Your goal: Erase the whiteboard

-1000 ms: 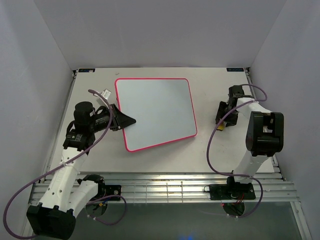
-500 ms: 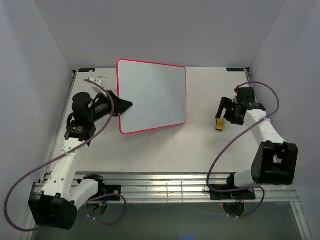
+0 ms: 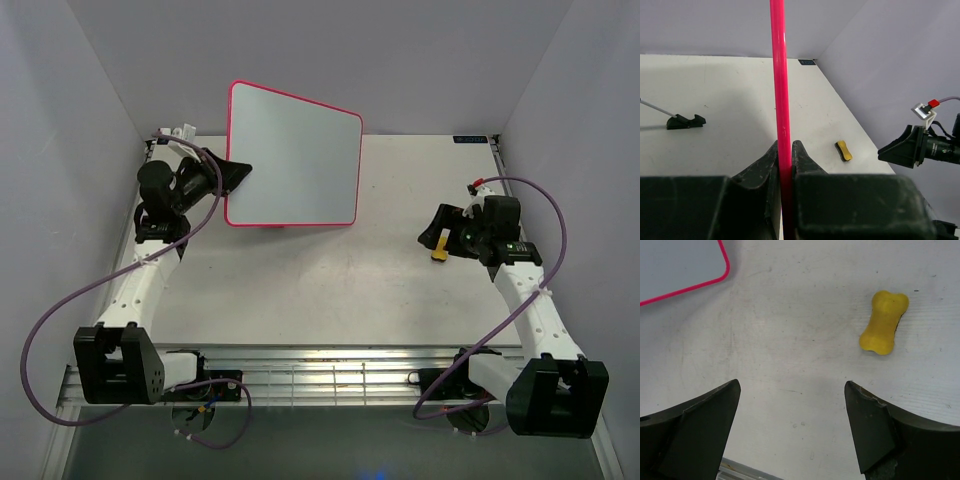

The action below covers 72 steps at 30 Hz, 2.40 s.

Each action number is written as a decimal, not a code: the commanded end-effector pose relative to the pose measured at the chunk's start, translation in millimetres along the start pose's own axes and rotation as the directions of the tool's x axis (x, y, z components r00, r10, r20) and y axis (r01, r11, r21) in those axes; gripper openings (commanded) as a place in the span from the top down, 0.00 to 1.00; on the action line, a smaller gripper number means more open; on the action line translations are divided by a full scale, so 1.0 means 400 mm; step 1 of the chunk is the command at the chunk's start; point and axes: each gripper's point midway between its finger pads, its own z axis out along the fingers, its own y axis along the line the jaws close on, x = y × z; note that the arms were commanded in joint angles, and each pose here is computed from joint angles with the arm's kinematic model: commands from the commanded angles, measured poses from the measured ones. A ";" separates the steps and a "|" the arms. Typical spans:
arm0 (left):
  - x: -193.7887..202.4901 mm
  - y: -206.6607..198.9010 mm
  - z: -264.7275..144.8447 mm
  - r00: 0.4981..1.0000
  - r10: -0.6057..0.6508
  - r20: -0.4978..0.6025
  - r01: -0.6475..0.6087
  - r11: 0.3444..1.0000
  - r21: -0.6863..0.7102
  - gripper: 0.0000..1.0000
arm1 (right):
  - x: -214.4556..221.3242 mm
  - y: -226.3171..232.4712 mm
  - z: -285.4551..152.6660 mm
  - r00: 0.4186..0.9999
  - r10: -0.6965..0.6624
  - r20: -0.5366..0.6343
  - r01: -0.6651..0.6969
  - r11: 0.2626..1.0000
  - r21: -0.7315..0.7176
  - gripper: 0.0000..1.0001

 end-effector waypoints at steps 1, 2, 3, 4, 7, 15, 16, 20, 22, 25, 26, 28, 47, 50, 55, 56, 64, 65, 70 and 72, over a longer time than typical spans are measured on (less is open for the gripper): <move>-0.188 -0.184 -0.054 0.964 0.093 0.249 -0.133 0.980 0.149 1.00 | -0.039 0.037 -0.001 0.999 -0.021 0.043 0.024 0.997 -0.070 0.10; -0.195 -0.184 -0.057 0.962 0.073 0.262 -0.113 0.984 0.141 1.00 | -0.040 0.046 0.000 0.999 -0.021 0.039 0.024 0.996 -0.088 0.10; -0.209 -0.176 -0.057 0.958 0.048 0.283 -0.085 0.989 0.120 1.00 | -0.041 0.048 0.003 0.999 -0.016 0.034 0.020 0.995 -0.095 0.10; -0.214 -0.178 -0.057 0.957 0.023 0.288 -0.061 0.990 0.125 1.00 | -0.043 0.052 0.004 0.999 -0.016 0.036 0.020 0.994 -0.105 0.10; -0.246 -0.163 -0.060 0.932 0.011 0.363 -0.046 0.995 0.090 1.00 | -0.038 0.060 0.009 1.000 -0.014 0.024 0.017 0.991 -0.129 0.10; -0.334 -0.048 -0.110 0.793 0.087 0.603 0.004 0.989 -0.148 1.00 | -0.038 0.074 0.008 1.000 -0.016 0.027 0.020 0.987 -0.161 0.10; -0.350 -0.042 -0.115 0.761 0.097 0.642 0.000 0.989 -0.150 1.00 | -0.027 0.096 0.011 0.999 -0.031 0.015 0.033 0.982 -0.185 0.10; -0.372 -0.002 -0.116 0.692 0.121 0.712 0.003 0.986 -0.169 1.00 | -0.027 0.104 0.009 0.999 -0.038 0.013 0.039 0.981 -0.190 0.10; -0.391 0.000 -0.107 0.678 0.135 0.723 -0.014 0.985 -0.171 1.00 | -0.021 0.107 0.010 0.999 -0.046 0.007 0.047 0.981 -0.189 0.10; -0.389 0.034 -0.099 0.659 0.184 0.730 -0.032 0.976 -0.217 1.00 | -0.010 0.109 0.013 0.999 -0.051 -0.003 0.049 0.980 -0.190 0.10; -0.381 0.052 -0.098 0.652 0.197 0.732 -0.030 0.972 -0.234 1.00 | -0.008 0.111 0.014 0.999 -0.052 -0.006 0.050 0.980 -0.192 0.10; -0.378 0.075 -0.117 0.615 0.237 0.752 -0.035 0.961 -0.274 1.00 | -0.005 0.116 0.014 0.998 -0.057 -0.009 0.054 0.979 -0.197 0.10; -0.241 0.133 -0.161 0.557 0.340 0.758 -0.126 0.937 -0.327 1.00 | 0.001 0.168 0.013 0.993 -0.112 -0.024 0.103 0.967 -0.234 0.10; -0.219 0.147 -0.167 0.564 0.367 0.739 -0.136 0.925 -0.356 1.00 | 0.006 0.173 0.014 0.993 -0.118 -0.026 0.108 0.965 -0.240 0.10; -0.167 0.155 -0.205 0.571 0.365 0.736 -0.114 0.923 -0.368 1.00 | 0.004 0.178 0.014 0.992 -0.120 -0.023 0.111 0.962 -0.248 0.10; -0.159 0.158 -0.211 0.572 0.380 0.727 -0.121 0.916 -0.383 1.00 | 0.002 0.179 0.012 0.992 -0.121 -0.018 0.113 0.962 -0.249 0.10; -0.074 0.213 -0.234 0.600 0.501 0.624 -0.184 0.845 -0.502 1.00 | 0.013 0.186 0.008 0.992 -0.127 -0.009 0.120 0.957 -0.264 0.10; -0.058 0.219 -0.231 0.612 0.511 0.604 -0.200 0.839 -0.507 1.00 | 0.014 0.186 0.007 0.992 -0.128 -0.006 0.122 0.957 -0.265 0.10; 0.001 0.240 -0.220 0.659 0.525 0.539 -0.242 0.826 -0.508 1.00 | 0.020 0.188 0.008 0.992 -0.129 -0.006 0.122 0.953 -0.277 0.10; 0.028 0.256 -0.226 0.676 0.532 0.510 -0.246 0.815 -0.525 1.00 | 0.023 0.189 0.008 0.992 -0.130 -0.005 0.123 0.952 -0.282 0.10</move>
